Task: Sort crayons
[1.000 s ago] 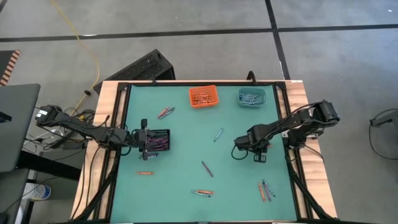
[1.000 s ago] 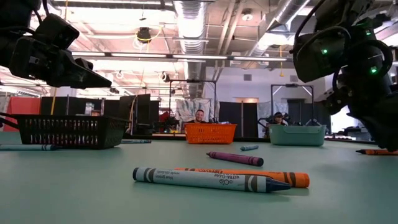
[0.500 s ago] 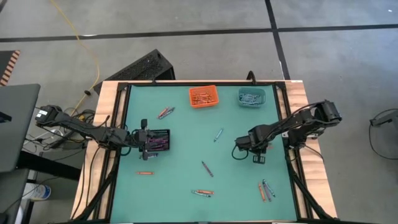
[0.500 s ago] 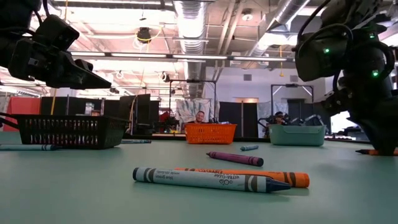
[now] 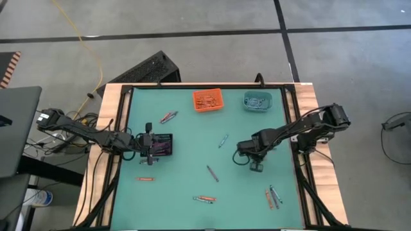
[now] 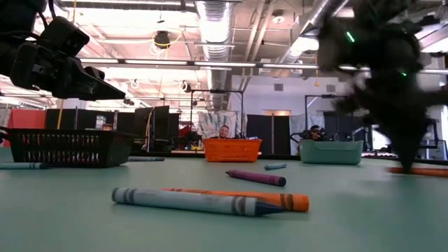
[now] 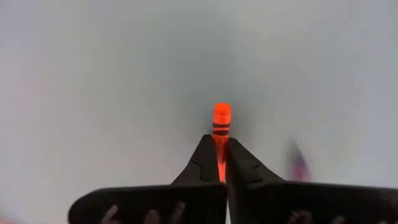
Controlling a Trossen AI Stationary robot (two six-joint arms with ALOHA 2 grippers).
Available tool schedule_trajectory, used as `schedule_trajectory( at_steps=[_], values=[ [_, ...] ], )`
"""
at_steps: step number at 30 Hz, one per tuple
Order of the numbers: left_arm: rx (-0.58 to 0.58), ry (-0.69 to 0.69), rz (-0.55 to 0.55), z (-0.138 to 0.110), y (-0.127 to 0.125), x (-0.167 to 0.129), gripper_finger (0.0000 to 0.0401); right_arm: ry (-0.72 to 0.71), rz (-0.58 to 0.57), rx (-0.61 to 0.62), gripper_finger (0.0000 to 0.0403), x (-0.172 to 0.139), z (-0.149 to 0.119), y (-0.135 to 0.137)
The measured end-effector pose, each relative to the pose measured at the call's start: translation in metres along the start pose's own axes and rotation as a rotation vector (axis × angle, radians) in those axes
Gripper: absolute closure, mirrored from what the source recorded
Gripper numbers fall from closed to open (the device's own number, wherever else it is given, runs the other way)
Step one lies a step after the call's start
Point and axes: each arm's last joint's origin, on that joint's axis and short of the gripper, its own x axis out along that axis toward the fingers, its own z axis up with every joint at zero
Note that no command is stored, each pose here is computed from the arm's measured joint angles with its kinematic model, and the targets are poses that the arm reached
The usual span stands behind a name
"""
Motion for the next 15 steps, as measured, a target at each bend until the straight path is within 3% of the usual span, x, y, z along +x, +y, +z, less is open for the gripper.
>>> schedule_trajectory(
  at_steps=[8,11,15],
  values=[
    [-0.001,0.003,0.001,0.000,0.000,0.000,0.0311,-0.358,0.142,-0.051,0.0401,-0.036,0.046,0.016],
    [0.000,0.005,0.001,0.000,0.000,0.000,0.0311,-0.468,0.125,-0.076,0.0401,-0.054,0.061,0.013],
    [-0.002,0.006,0.001,-0.001,0.000,0.000,0.0311,-0.734,0.075,-0.113,0.0401,-0.086,0.091,-0.001]
  ],
)
